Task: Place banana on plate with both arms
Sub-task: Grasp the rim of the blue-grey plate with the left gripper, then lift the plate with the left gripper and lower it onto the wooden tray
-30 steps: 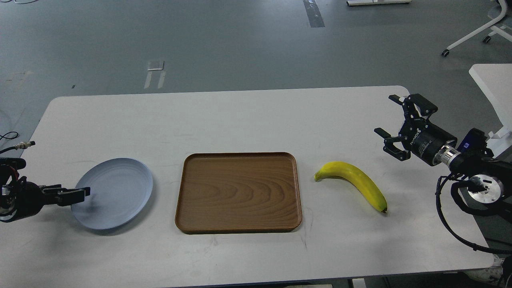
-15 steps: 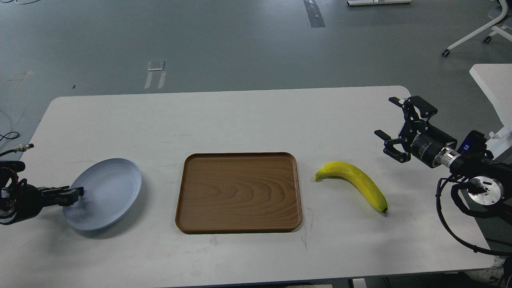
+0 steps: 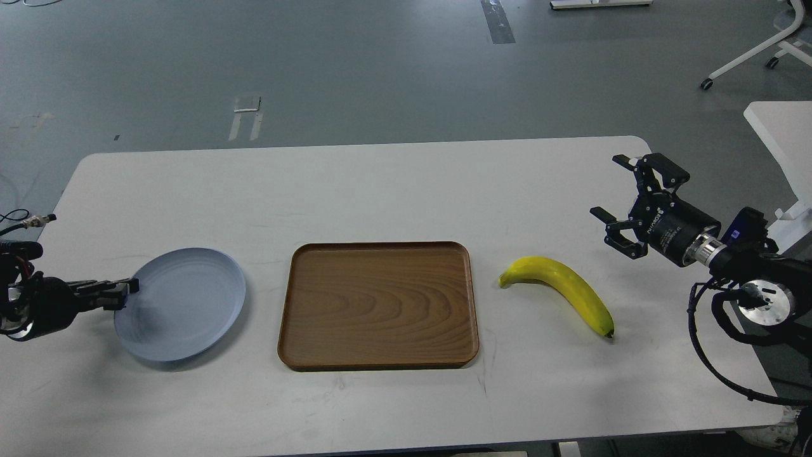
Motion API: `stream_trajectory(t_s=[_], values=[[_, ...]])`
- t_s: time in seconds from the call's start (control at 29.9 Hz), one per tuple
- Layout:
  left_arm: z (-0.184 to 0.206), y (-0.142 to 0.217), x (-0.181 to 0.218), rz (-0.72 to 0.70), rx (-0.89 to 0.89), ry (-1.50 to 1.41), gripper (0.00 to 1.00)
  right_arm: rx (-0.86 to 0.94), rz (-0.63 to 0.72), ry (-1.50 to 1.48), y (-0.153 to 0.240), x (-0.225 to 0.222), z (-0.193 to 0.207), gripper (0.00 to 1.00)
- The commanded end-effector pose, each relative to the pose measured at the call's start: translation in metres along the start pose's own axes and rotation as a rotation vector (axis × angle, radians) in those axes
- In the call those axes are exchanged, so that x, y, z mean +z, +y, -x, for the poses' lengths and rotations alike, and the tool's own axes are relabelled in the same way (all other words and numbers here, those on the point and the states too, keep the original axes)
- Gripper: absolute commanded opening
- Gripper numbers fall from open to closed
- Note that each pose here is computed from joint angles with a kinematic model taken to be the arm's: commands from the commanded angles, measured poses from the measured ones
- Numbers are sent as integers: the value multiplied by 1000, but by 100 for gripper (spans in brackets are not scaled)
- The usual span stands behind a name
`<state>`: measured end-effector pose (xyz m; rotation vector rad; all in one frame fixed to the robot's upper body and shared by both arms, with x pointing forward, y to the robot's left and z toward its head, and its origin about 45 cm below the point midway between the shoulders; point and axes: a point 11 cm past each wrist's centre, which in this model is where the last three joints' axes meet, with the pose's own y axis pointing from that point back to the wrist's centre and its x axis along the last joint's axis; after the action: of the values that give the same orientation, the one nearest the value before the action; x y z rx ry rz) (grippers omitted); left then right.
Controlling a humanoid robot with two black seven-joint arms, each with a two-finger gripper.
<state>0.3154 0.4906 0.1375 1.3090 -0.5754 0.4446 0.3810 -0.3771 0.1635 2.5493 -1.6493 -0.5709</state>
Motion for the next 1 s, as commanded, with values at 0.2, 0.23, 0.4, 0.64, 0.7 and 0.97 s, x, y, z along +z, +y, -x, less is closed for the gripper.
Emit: stream_trajectory(t_s=[0.2, 0.23, 0.4, 0.64, 0.7, 0.97], values=[[-75, 3, 39, 98, 58, -19, 0, 0, -1, 3, 0, -1, 0, 100], [-86, 4, 50, 126, 60, -30, 0, 0, -1, 3, 0, -1, 0, 100], [-113, 3, 102, 252, 71, -100, 0, 6, 1, 7, 1, -1, -2, 100], [-136, -19, 196, 424, -13, -233, 0, 6, 2, 13, 1, -2, -3, 100], [-132, -31, 214, 449, -34, -267, 0, 4, 0, 15, 0, -3, -3, 100], [-103, -81, 272, 515, -129, -294, 0, 27, 3, 30, 9, -7, -13, 100]])
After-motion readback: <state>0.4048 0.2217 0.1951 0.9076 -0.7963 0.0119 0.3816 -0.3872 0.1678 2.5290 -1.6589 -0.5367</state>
